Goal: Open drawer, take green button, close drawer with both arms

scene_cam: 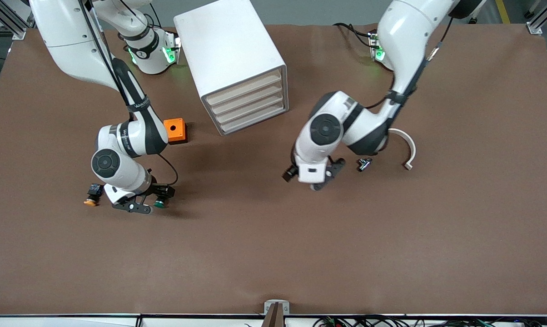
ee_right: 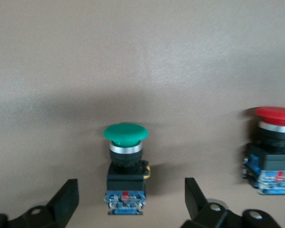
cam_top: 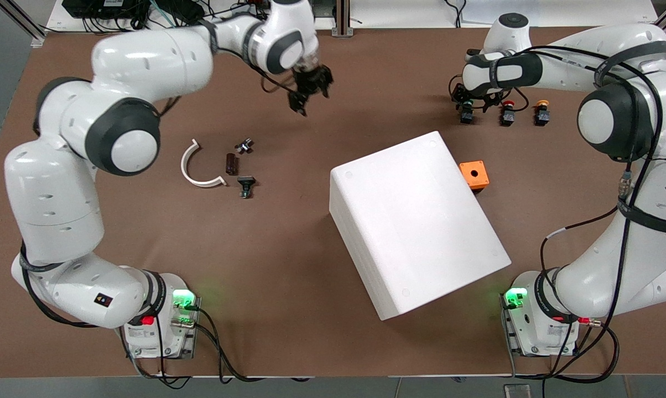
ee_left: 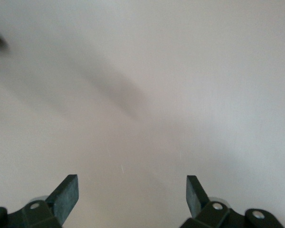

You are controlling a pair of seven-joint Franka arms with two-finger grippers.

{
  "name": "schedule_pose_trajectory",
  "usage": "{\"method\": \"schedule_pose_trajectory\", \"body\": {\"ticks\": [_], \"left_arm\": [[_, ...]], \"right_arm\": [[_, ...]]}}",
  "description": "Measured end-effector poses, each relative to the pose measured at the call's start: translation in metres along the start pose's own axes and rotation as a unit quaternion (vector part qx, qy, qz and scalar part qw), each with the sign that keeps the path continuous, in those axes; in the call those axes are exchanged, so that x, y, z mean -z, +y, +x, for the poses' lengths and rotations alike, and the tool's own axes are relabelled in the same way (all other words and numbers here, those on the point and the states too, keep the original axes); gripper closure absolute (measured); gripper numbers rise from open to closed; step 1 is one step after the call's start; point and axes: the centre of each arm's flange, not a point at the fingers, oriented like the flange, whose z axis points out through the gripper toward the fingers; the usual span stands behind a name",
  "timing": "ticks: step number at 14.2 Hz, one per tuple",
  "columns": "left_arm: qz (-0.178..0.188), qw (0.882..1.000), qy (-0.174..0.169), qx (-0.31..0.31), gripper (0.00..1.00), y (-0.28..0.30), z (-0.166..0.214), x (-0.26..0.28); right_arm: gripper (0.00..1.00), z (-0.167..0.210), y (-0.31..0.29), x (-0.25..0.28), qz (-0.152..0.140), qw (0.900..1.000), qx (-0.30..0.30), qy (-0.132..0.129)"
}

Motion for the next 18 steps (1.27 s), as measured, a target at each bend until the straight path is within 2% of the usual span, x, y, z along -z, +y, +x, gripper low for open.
{"method": "schedule_pose_trajectory", "body": {"ticks": [6, 9, 13, 18], "left_arm": [[-0.01, 0.998, 0.037, -0.04, 0.0, -0.047, 0.132, 0.118], [-0.005, 0.996, 0.048, -0.073, 0.0, -0.088, 0.176, 0.173], [0.006, 0.989, 0.062, -0.135, 0.0, -0.143, 0.209, 0.238], [0.028, 0.972, 0.072, -0.22, 0.0, -0.202, 0.215, 0.301]], "right_arm": [[0.0, 0.013, 0.046, 0.091, -0.004, 0.999, 0.01, -0.035], [0.0, 0.01, 0.064, 0.143, -0.006, 0.998, 0.024, -0.063], [0.0, -0.001, 0.095, 0.217, -0.004, 0.996, 0.023, -0.085], [0.0, -0.034, 0.141, 0.307, 0.004, 0.996, 0.038, -0.077]]}}
